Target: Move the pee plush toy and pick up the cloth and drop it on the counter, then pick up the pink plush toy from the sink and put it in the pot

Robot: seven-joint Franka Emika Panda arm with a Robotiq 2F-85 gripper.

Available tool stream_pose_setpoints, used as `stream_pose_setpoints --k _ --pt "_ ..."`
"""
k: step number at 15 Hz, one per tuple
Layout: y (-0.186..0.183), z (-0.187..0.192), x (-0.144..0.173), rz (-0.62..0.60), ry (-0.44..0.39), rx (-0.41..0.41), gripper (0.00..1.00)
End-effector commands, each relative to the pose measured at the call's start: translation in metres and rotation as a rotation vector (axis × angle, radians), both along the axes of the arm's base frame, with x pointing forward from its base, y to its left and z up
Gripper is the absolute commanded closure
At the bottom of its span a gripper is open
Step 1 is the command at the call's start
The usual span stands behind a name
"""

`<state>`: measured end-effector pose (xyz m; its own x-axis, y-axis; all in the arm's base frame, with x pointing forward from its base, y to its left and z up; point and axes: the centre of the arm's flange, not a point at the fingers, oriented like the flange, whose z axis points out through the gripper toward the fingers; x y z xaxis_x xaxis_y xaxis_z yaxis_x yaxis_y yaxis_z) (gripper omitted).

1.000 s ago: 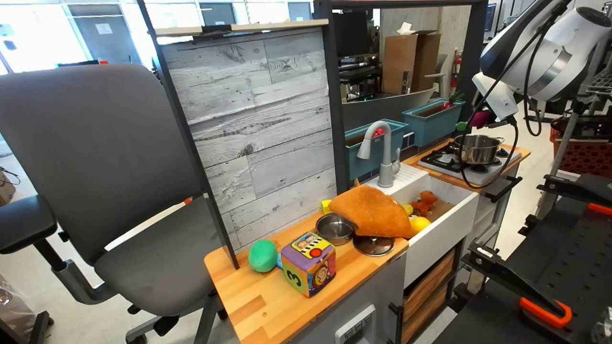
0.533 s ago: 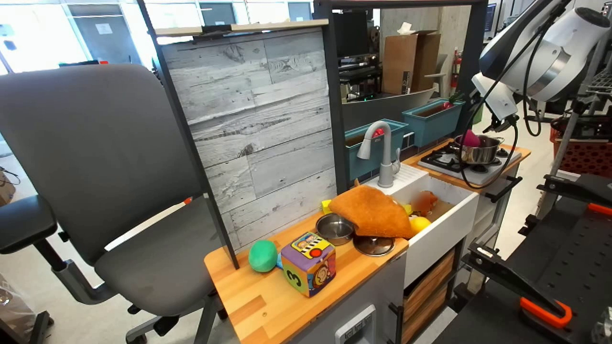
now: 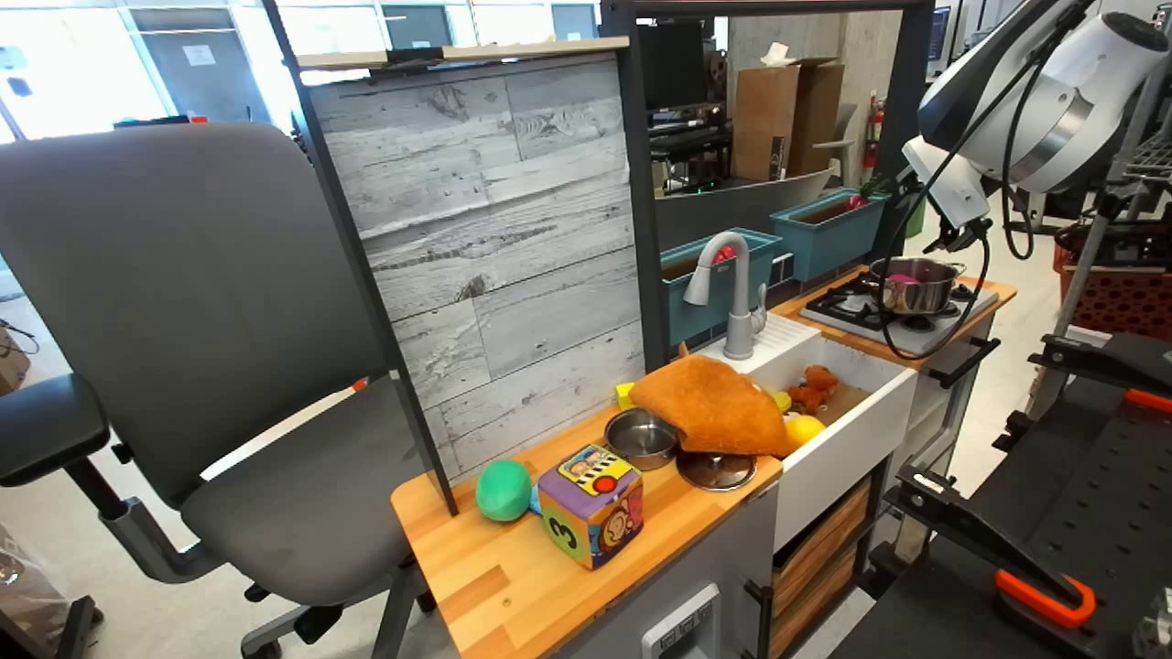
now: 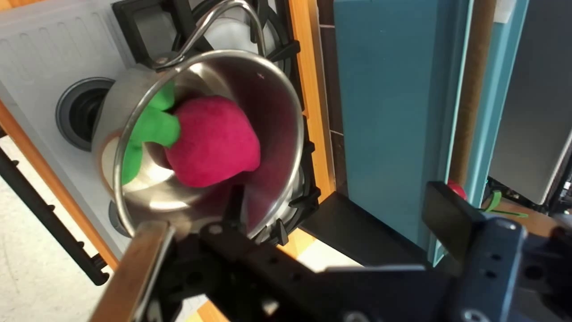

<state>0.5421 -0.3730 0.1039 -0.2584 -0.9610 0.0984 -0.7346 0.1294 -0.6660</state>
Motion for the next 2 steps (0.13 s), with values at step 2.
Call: stream_pose_setpoints --k 2 --pt "0.0 -0.0001 0.0 0.0 0.0 0.0 0.0"
